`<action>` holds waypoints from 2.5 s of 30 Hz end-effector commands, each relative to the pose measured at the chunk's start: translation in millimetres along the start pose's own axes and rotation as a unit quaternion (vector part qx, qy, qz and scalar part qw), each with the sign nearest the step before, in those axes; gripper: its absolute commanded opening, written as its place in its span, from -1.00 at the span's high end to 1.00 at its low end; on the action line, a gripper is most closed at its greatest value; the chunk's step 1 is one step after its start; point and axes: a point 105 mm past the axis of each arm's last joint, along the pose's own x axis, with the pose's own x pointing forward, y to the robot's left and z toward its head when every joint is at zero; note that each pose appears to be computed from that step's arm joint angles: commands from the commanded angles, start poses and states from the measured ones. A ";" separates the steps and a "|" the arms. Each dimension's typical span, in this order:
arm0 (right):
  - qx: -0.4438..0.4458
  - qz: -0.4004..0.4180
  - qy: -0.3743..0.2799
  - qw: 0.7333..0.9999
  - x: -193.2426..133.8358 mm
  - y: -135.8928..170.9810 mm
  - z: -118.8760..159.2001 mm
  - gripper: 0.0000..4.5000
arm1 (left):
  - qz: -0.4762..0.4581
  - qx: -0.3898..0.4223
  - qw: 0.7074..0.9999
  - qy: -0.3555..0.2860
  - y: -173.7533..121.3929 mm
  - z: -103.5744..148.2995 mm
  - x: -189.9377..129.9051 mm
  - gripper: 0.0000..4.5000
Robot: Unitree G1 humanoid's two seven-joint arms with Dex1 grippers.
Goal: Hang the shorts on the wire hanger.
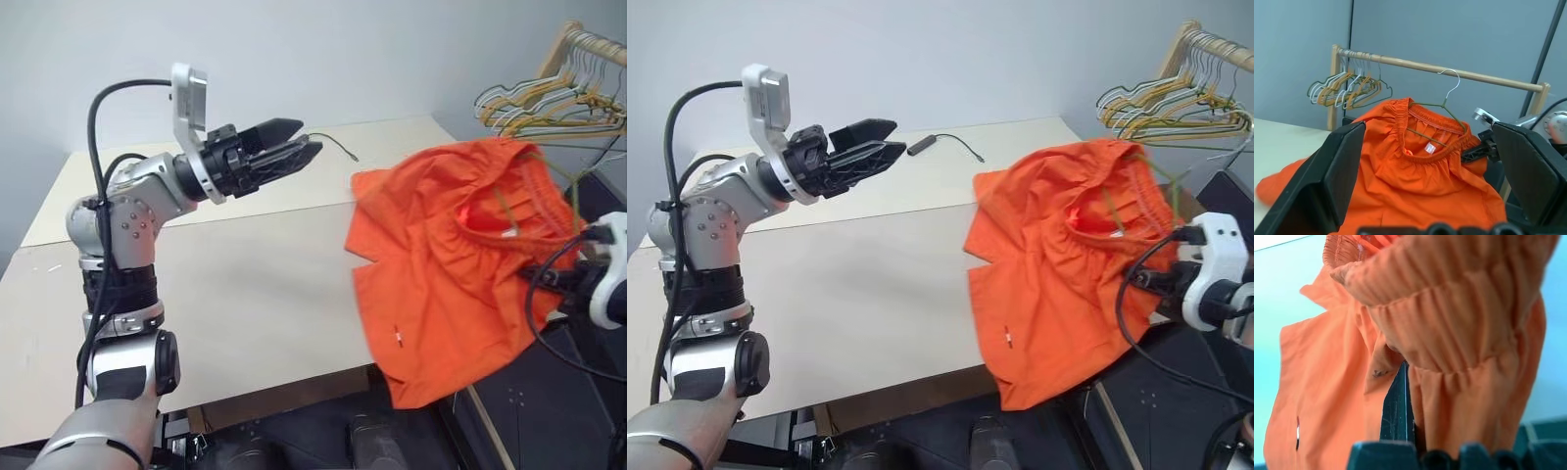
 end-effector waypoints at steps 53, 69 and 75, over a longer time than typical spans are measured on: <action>0.307 -0.332 -0.057 0.890 -33.6 -156.3 63.3 1.00 | -0.034 0.106 0.991 -0.074 -31.4 43.7 5.8 -0.99; 0.142 -0.424 -0.151 0.881 -56.6 -152.9 100.1 -0.99 | -0.029 0.112 0.991 -0.071 -29.0 41.2 5.0 -1.00; 0.051 -0.460 -0.276 0.843 -83.2 -129.3 137.7 -0.99 | -0.026 0.116 0.991 -0.068 -25.6 37.1 1.7 -1.00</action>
